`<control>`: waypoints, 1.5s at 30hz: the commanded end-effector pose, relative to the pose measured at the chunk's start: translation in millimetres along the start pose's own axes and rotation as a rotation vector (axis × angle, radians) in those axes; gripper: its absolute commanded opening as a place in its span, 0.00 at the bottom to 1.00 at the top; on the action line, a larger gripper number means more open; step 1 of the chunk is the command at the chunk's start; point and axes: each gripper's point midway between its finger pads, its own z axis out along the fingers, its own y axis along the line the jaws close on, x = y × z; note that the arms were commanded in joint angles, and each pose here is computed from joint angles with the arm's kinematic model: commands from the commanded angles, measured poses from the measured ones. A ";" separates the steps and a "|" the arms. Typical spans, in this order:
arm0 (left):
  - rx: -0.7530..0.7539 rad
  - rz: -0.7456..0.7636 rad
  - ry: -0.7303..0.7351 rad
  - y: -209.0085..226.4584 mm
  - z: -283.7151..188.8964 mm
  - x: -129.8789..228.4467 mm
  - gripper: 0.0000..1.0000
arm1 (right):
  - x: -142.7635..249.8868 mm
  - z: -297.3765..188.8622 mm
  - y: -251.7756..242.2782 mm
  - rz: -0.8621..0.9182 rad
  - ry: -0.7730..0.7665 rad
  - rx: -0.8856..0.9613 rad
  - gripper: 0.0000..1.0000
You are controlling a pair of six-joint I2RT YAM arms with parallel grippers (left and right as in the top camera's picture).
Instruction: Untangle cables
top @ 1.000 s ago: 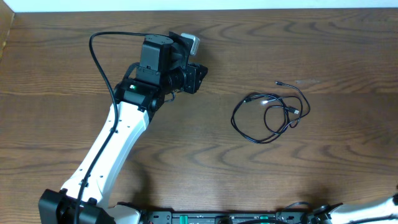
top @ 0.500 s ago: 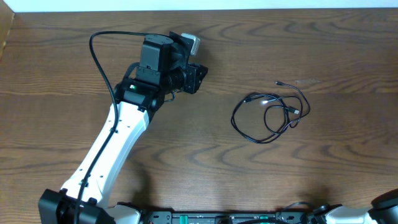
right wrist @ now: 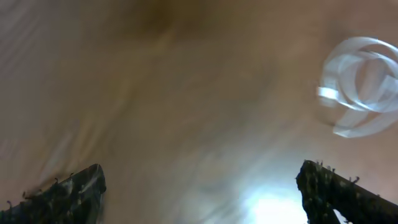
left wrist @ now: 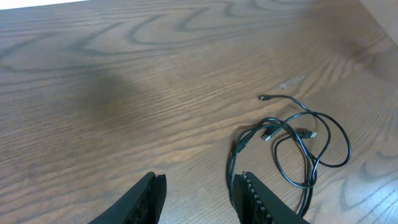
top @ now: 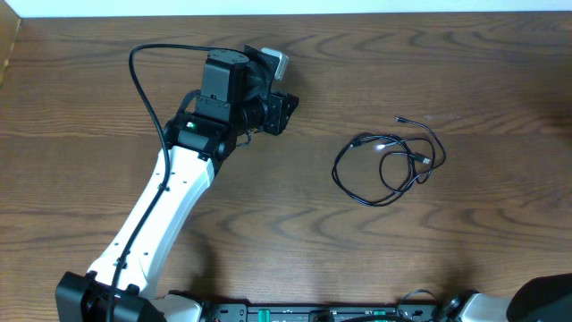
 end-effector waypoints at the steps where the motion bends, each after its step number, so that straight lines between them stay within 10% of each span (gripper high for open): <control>1: -0.001 0.017 0.006 0.5 2.8 1.9 0.40 | 17.3 -12.5 53.7 -0.208 -0.002 -0.095 0.95; 18: -0.007 0.023 0.030 1.9 2.9 7.9 0.41 | 109.1 -48.1 194.1 -0.672 0.024 -0.343 0.97; 45: 0.040 0.058 0.059 -25.1 6.2 16.1 0.40 | 192.5 11.4 208.4 -0.828 0.069 -0.422 0.97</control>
